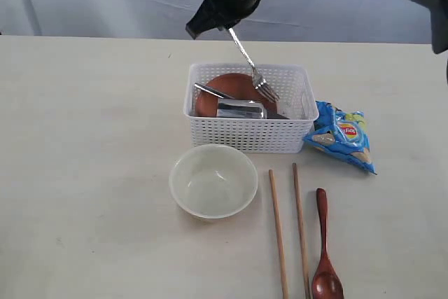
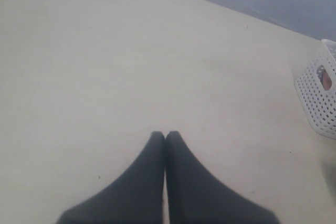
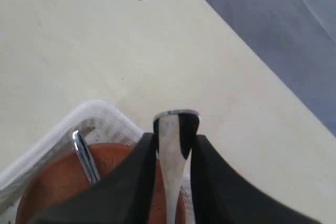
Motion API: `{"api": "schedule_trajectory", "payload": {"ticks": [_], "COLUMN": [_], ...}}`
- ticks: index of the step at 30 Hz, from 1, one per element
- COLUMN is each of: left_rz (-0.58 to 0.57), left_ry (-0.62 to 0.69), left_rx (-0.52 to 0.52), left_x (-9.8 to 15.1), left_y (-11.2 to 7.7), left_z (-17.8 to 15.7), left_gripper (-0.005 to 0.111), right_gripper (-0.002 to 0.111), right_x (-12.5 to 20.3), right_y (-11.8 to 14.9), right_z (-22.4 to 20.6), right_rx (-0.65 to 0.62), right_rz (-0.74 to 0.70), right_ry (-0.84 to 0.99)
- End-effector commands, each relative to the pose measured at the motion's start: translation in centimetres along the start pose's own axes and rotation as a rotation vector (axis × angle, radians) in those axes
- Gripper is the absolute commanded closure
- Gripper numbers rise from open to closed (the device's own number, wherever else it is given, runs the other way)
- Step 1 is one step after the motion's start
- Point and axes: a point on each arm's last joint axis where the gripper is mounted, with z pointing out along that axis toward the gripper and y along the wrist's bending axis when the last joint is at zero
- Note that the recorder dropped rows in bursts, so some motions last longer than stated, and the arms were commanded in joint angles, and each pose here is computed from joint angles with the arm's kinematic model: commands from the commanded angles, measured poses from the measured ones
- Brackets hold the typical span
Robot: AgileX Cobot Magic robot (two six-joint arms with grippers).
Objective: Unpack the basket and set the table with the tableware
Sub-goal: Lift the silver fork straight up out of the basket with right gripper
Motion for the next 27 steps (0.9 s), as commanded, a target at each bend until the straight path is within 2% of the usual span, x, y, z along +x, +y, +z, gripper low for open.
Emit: {"api": "schedule_trajectory", "payload": {"ticks": [1,5,13,19,27], "left_rz": [-0.003,-0.003,-0.003,-0.003,-0.003], "left_ry": [0.0,0.0,0.0,0.0,0.0], "left_rx": [0.005,0.005,0.005,0.005,0.005], "left_x": [0.1,0.1,0.1,0.1,0.1], "left_y": [0.0,0.0,0.0,0.0,0.0], "left_z": [0.1,0.1,0.1,0.1,0.1], "left_gripper": [0.107,0.107,0.107,0.107,0.107], "right_gripper": [0.109,0.109,0.109,0.109,0.109], "right_x": [-0.6,-0.8,-1.4,-1.7,-1.8], "right_y": [-0.8,-0.9,-1.4,-2.3,-2.2], "right_z": [-1.7,-2.3,-4.5,-8.8,-12.1], "right_rx": [0.024,0.028,0.034,0.042,-0.047], "right_rz": [0.012,0.018,0.124,0.234,0.344], "right_ry": [-0.053,-0.064,-0.104,-0.137,-0.158]}}
